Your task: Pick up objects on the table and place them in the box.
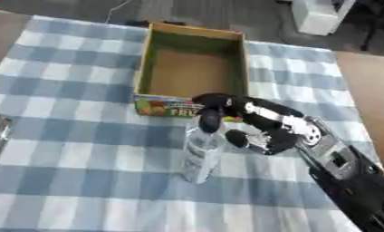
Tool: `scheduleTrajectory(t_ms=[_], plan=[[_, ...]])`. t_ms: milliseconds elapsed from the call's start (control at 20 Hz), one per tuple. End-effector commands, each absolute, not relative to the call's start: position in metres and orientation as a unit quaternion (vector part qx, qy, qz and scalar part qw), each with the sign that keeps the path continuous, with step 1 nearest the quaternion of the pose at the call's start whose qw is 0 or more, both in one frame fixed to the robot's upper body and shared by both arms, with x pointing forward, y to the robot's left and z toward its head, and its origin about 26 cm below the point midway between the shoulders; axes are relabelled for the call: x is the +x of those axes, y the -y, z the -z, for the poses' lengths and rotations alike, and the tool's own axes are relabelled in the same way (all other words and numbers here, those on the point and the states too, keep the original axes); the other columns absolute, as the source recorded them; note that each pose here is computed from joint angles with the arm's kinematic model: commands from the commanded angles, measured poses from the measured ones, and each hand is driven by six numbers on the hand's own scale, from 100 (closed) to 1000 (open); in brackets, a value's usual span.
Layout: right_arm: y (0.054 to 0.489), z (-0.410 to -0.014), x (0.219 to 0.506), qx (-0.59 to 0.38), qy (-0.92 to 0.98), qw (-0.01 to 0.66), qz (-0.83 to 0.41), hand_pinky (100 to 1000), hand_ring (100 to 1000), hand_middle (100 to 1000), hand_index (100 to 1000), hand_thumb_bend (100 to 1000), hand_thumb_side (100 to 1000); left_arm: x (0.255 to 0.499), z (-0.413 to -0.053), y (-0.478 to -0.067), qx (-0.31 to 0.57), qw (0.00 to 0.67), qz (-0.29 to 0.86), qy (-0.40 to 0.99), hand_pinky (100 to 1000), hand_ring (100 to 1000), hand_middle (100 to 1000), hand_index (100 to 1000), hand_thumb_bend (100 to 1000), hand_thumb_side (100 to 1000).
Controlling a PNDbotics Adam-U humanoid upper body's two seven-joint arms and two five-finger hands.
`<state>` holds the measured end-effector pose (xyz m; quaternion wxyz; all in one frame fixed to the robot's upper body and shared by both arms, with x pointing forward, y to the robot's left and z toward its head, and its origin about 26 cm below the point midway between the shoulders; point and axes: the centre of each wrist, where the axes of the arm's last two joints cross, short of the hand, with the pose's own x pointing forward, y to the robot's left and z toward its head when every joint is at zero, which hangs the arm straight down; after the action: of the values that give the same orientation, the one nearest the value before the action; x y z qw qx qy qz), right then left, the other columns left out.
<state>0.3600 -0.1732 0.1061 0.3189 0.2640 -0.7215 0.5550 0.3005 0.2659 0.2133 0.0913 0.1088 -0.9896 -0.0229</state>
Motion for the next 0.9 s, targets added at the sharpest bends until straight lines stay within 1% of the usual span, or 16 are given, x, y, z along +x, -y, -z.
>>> scheduleTrajectory(t_ms=[50, 750, 850, 900], plan=[[0.1710, -0.1134, 0.3621, 0.273, 0.704, 0.189, -0.627, 933, 911, 1000, 1000, 261, 659, 0.2986, -0.2239, -0.2663, 0.099, 0.065, 0.020, 0.993, 494, 590, 652, 736, 100, 822], [0.1654, -0.1130, 0.3640, 0.265, 0.699, 0.186, -0.638, 940, 917, 1000, 1000, 268, 673, 0.2986, -0.2241, -0.2661, 0.099, 0.065, 0.020, 0.993, 494, 590, 652, 736, 100, 822], [0.1661, -0.1128, 0.3637, 0.264, 0.699, 0.186, -0.638, 943, 920, 1000, 1000, 275, 679, 0.2987, -0.2242, -0.2661, 0.099, 0.065, 0.020, 0.993, 494, 590, 652, 736, 100, 822], [0.1665, -0.1128, 0.3634, 0.264, 0.699, 0.186, -0.639, 950, 924, 1000, 1000, 292, 682, 0.2987, -0.2242, -0.2661, 0.099, 0.065, 0.020, 0.993, 494, 590, 652, 736, 100, 822]])
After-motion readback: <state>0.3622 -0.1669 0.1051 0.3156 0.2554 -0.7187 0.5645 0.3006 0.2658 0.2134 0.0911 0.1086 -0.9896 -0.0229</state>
